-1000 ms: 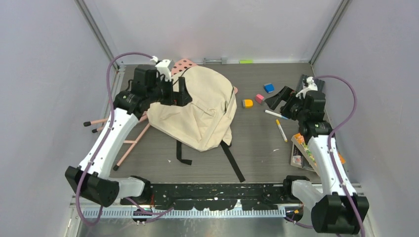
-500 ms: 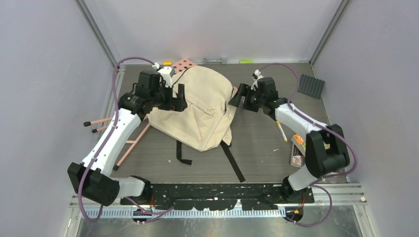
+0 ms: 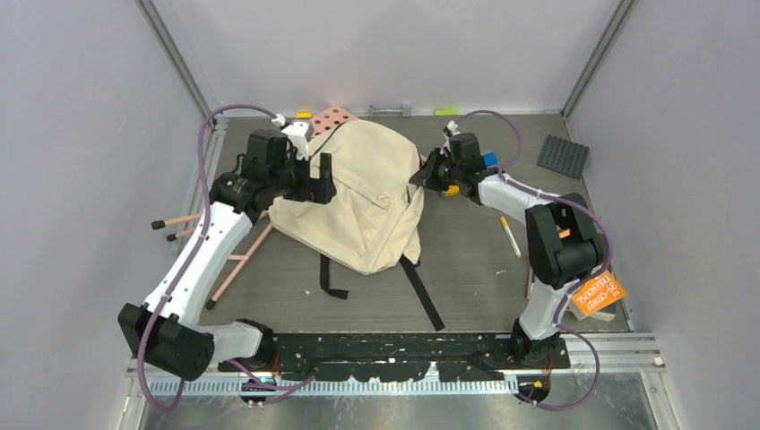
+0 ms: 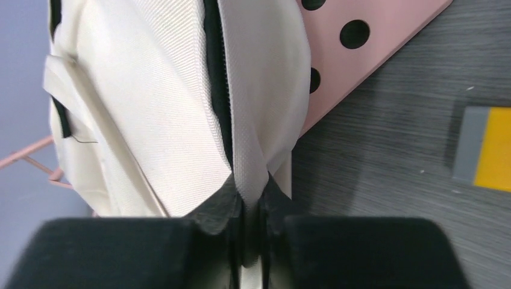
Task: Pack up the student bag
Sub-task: Move the student bag to the center of the board.
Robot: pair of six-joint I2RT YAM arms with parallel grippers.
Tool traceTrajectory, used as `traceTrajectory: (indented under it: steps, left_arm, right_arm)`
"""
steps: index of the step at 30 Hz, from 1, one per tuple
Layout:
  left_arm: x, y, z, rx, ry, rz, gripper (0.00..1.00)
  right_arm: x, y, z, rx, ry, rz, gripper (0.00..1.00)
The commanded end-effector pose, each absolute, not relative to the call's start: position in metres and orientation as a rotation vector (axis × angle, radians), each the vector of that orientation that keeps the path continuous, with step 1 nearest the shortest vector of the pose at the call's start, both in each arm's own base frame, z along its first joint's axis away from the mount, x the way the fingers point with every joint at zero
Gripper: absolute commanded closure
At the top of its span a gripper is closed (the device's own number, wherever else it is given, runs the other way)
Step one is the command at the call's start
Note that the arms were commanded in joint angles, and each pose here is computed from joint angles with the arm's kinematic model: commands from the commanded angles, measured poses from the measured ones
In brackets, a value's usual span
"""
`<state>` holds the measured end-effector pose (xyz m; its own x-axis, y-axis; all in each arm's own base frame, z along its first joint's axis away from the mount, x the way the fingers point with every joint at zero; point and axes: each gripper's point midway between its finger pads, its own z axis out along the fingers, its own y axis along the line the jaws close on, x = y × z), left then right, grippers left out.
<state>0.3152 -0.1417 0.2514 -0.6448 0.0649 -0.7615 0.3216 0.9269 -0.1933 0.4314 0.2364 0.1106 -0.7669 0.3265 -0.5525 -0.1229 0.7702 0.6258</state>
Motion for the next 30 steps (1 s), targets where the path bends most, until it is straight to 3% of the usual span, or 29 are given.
traceTrajectory:
  steps: [1, 10, 14, 25, 26, 30]
  left_arm:
    - [0.320, -0.144, 0.253, 0.282, 2.238, -0.404, 0.02]
    - [0.310, -0.177, 0.250, 0.409, 2.209, -0.585, 0.01]
    - [0.311, -0.180, 0.236, 0.424, 2.254, -0.537, 0.02]
    - [0.314, -0.173, 0.239, 0.302, 2.225, -0.486, 0.02]
    - [0.312, -0.173, 0.241, 0.287, 2.222, -0.497, 0.02]
    - [0.296, -0.171, 0.250, 0.190, 2.184, -0.566, 0.02]
  right_arm:
    - [0.442, 0.247, 0.154, 0.121, 2.161, 0.932, 0.97]
    - [0.387, 0.252, 0.188, 0.099, 2.107, 0.871, 0.99]
    - [0.356, 0.241, 0.186, 0.187, 2.036, 0.661, 0.99]
    - [0.247, 0.252, 0.149, 0.222, 1.980, 0.588, 0.98]
    - [0.241, 0.251, 0.148, 0.215, 1.980, 0.572, 0.95]
    - [0.226, 0.228, 0.142, 0.197, 2.032, 0.473, 0.49]
